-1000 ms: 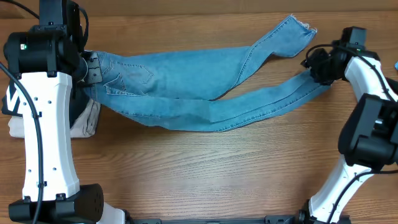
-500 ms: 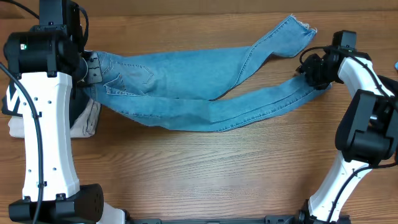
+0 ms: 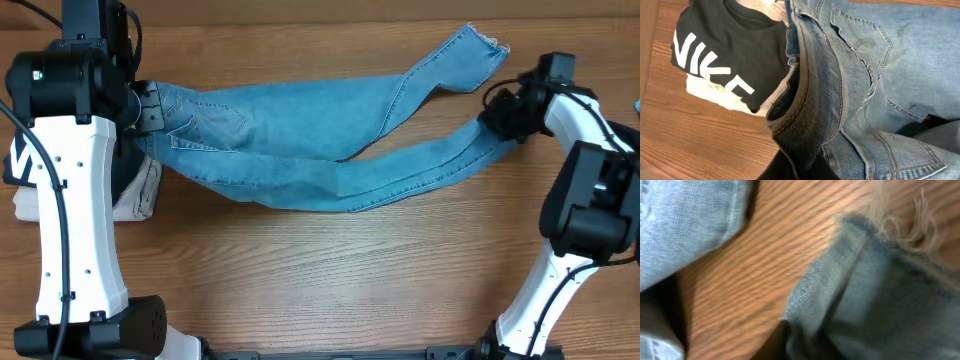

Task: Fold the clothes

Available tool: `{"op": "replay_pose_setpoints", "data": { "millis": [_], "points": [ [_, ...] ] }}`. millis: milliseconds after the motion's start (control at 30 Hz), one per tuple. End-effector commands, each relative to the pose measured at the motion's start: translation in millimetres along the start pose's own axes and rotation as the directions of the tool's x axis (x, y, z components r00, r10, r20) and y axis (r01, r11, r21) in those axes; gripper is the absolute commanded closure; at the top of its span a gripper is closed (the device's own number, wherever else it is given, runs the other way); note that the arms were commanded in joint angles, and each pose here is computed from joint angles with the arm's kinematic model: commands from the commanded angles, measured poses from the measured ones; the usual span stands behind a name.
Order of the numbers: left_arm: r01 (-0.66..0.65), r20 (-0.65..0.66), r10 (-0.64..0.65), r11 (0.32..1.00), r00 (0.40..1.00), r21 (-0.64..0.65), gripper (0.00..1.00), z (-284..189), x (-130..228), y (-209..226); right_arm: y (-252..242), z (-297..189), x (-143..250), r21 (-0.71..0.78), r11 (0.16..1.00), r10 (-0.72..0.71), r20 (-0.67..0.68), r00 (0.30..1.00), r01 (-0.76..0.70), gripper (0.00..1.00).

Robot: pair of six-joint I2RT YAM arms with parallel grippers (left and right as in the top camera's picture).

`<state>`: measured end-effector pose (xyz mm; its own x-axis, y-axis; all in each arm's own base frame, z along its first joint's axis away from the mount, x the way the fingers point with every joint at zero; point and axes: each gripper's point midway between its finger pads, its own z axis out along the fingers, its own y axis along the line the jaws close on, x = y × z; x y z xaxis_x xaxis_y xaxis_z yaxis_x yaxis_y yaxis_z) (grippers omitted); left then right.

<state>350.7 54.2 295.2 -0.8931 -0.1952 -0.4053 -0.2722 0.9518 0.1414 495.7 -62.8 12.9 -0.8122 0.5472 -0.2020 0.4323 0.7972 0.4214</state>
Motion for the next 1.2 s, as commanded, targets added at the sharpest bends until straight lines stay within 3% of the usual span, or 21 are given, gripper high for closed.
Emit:
{"op": "replay_pose_setpoints", "data": {
  "millis": [0, 67, 167, 233, 333, 433, 633, 733, 833, 867, 933, 1000, 1100, 1167],
  "points": [
    [0.022, 0.017, -0.022, 1.000, 1.000, -0.022, 0.90, -3.8, -1.9, 6.5, 14.8, -8.2, -10.0, -0.053, 0.998, -0.021, 0.018, 1.000, 0.021, 0.96],
    [0.021, 0.011, -0.021, 0.999, 1.000, -0.030, 0.91, -3.9, -0.3, 8.1, 37.5, -42.0, -31.0, -0.185, 0.981, -0.035, 0.074, 0.997, 0.048, 0.96],
    [0.015, -0.007, -0.016, 0.998, 1.000, -0.065, 0.92, -4.2, 4.6, 14.4, 77.6, -127.5, -72.0, -0.453, 0.874, -0.069, 0.246, 0.967, 0.178, 0.96],
    [0.009, -0.029, -0.011, 0.998, 1.000, -0.069, 0.93, -4.3, 10.0, 15.3, 77.3, -163.5, -87.8, -0.504, 0.835, -0.056, 0.322, 0.945, 0.221, 0.96],
    [0.022, -0.060, -0.029, 0.994, 0.998, -0.102, 0.94, -4.9, 18.1, 23.0, 33.5, -168.4, -97.0, -0.449, 0.883, 0.015, 0.321, 0.947, 0.138, 0.96],
    [0.058, -0.091, -0.071, 0.989, 0.993, -0.137, 0.94, -4.3, 25.9, 37.6, -21.8, -157.1, -89.5, -0.302, 0.953, 0.060, 0.280, 0.958, 0.028, 0.96],
    [0.088, -0.122, -0.102, 0.990, 0.987, -0.108, 0.95, -1.9, 31.3, 44.4, -85.0, -148.8, -66.5, -0.054, 0.989, 0.146, 0.213, 0.966, -0.137, 0.93],
    [0.086, -0.123, -0.099, 0.991, 0.987, -0.107, 0.77, -1.9, 31.4, 44.0, -112.7, -147.5, -51.6, 0.102, 0.975, 0.174, 0.186, 0.967, -0.195, 0.85],
    [0.083, -0.123, -0.096, 0.991, 0.988, -0.109, 0.67, -2.0, 31.4, 44.5, -129.8, -149.1, -39.3, 0.202, 0.953, 0.193, 0.163, 0.968, -0.224, 0.83],
    [0.078, -0.122, -0.092, 0.991, 0.988, -0.110, 0.60, -2.1, 31.3, 44.8, -136.9, -150.5, -34.3, 0.244, 0.941, 0.200, 0.154, 0.968, -0.234, 0.73],
    [0.074, -0.120, -0.089, 0.989, 0.989, -0.125, 0.38, -2.4, 31.1, 47.5, -145.6, -152.8, -28.1, 0.289, 0.923, 0.220, 0.146, 0.965, -0.254, 0.69],
    [0.073, -0.118, -0.089, 0.988, 0.989, -0.134, 0.24, -2.5, 30.8, 49.1, -149.1, -154.4, -24.6, 0.290, 0.913, 0.254, 0.144, 0.956, -0.286, 0.65],
    [0.074, -0.115, -0.090, 0.989, 0.989, -0.131, 0.18, -2.5, 30.1, 48.7, -138.0, -151.6, -22.7, 0.218, 0.931, 0.272, 0.117, 0.955, -0.291, 0.59],
    [0.088, -0.098, -0.096, 0.993, 0.991, -0.080, 0.16, -1.0, 24.6, 39.8, -105.9, -147.2, -24.8, 0.040, 0.966, 0.254, 0.070, 0.965, -0.257, 0.56]
  ]
}}
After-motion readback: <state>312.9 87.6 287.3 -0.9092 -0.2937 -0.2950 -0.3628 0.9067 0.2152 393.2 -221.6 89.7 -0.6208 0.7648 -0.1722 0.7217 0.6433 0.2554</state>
